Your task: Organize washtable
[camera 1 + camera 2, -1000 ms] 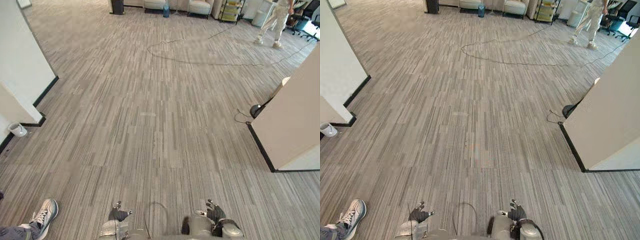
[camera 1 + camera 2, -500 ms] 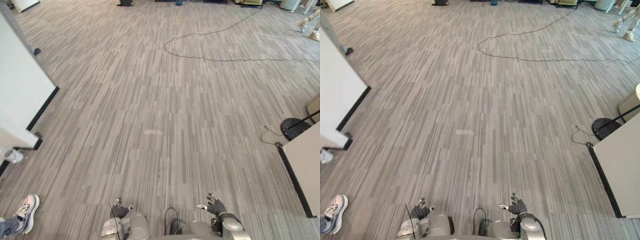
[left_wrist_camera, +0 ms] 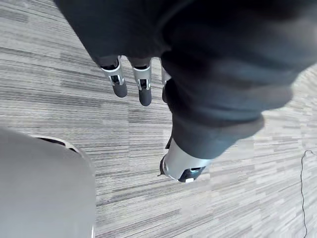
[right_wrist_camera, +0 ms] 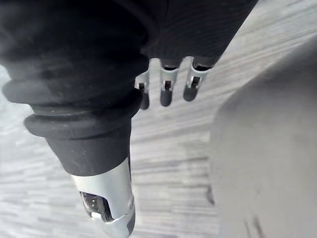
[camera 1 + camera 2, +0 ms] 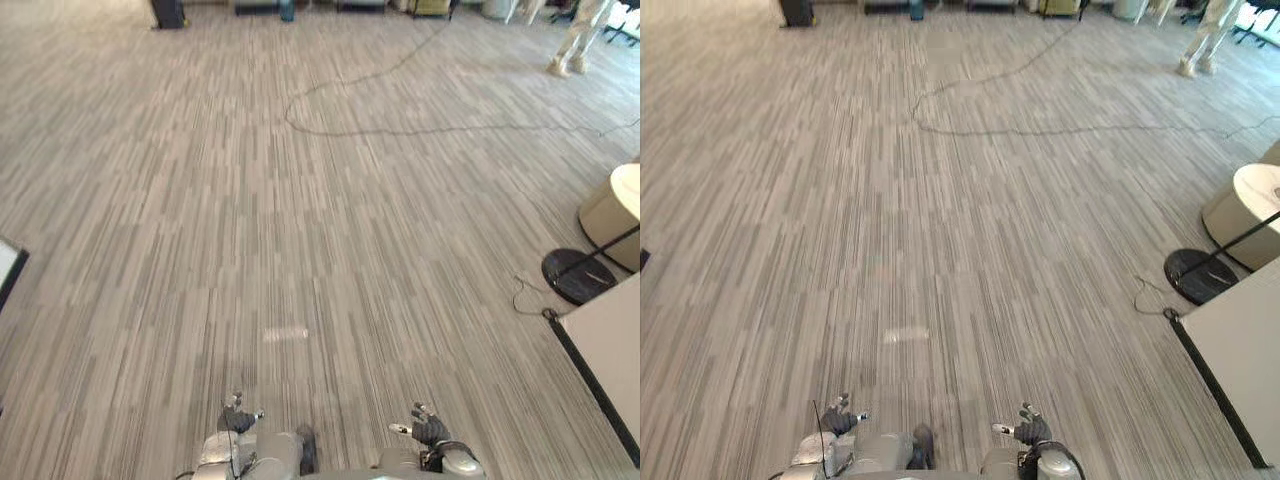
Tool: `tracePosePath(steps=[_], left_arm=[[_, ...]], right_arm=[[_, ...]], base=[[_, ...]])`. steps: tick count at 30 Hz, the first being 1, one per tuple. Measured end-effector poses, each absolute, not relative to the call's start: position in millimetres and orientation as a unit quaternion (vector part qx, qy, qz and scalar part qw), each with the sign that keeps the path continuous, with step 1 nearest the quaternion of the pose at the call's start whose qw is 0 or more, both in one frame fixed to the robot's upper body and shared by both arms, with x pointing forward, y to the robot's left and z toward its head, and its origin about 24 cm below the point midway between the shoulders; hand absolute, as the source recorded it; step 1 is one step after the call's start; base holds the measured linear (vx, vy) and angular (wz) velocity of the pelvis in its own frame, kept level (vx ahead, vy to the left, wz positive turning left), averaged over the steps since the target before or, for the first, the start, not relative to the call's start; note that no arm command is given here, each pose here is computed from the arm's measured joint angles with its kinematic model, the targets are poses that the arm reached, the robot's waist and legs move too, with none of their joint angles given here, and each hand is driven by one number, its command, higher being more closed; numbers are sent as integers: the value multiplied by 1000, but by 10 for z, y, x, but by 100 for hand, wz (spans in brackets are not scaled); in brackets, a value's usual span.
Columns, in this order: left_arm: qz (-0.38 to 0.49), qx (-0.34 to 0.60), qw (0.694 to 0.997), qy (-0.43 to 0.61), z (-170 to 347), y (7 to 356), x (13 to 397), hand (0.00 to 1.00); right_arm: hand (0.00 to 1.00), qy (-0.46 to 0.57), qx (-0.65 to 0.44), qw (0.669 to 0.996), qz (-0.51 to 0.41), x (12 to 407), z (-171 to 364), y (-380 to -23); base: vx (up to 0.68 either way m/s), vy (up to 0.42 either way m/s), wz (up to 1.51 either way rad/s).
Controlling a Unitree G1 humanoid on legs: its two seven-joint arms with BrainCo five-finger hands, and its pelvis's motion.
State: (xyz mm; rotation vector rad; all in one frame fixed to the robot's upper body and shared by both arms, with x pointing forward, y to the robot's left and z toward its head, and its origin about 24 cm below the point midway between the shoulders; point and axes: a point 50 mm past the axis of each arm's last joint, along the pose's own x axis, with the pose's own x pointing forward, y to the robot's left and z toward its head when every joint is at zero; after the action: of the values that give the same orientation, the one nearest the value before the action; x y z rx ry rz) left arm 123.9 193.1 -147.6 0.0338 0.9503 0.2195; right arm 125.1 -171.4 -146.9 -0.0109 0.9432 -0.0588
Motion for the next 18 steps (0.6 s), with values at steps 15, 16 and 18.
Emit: tracePosePath(steps=[15,16,18], left_arm=[[131,-11,881,455,-1485,1874,1147,0],[130,-11,882,453,-1478,1866,1160,0],[129,-10,884,450,-1471,1869,1179,0]], right_arm=[[0,439,-14,897,-47,1280,-1416,-1836],[0,444,-6,895,-50,1253,-1430,-1813],[0,447,-4,893,-51,1234,-1440,-1805]], base=[[457,-56,25],[374,-91,-10],[333,-55,-16]])
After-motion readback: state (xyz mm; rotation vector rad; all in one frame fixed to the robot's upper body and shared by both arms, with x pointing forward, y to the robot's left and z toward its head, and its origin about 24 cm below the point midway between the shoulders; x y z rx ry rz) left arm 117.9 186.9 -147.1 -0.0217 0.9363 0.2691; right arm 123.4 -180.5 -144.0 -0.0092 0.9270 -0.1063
